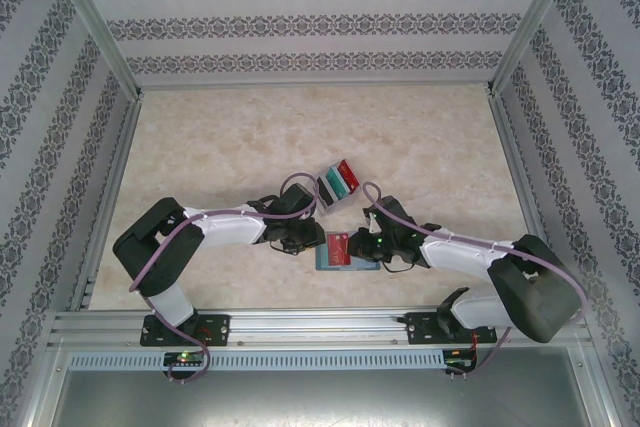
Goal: Put the credit cards into the card holder
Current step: Insert the credit card into the card slot.
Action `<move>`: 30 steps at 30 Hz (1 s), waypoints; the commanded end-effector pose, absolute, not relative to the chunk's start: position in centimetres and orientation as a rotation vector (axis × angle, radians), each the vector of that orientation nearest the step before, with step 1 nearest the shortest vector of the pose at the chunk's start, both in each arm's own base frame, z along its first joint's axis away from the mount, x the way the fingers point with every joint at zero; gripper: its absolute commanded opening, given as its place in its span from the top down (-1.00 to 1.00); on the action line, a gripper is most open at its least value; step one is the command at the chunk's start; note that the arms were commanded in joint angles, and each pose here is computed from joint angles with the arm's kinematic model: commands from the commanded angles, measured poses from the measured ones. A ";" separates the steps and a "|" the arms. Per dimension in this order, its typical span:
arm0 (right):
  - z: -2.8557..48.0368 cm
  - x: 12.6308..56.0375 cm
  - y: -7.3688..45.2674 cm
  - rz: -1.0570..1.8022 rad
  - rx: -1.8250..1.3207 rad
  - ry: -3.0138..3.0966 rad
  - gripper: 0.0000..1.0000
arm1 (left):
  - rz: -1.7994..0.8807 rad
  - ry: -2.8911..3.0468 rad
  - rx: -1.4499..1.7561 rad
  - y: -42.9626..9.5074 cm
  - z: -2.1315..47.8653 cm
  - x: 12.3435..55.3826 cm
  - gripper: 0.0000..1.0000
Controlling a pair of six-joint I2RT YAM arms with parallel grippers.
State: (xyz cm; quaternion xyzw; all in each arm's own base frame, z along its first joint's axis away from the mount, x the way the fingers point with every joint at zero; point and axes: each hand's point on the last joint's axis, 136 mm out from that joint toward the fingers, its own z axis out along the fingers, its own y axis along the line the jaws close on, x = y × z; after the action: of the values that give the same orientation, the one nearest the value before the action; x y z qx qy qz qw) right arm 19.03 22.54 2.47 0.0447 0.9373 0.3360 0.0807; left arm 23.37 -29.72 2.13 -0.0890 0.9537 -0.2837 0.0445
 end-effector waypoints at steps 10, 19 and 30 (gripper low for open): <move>3.5 19.3 25.7 1.125 0.137 2.802 0.71 | -0.945 2.907 -0.268 -30.7 2.1 22.1 0.41; 3.3 19.3 25.4 1.041 0.165 2.834 0.61 | -0.924 2.903 -0.283 -30.5 2.3 22.1 0.41; 2.4 18.5 21.3 0.773 0.192 2.884 0.54 | -0.748 2.843 -0.289 -27.8 4.2 22.8 0.30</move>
State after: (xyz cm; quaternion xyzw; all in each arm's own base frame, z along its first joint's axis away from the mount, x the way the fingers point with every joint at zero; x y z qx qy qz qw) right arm 18.83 22.79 2.93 0.0652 0.9500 0.2969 0.0718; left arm 22.97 -28.96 3.27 -0.1024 0.9524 -0.2783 0.0710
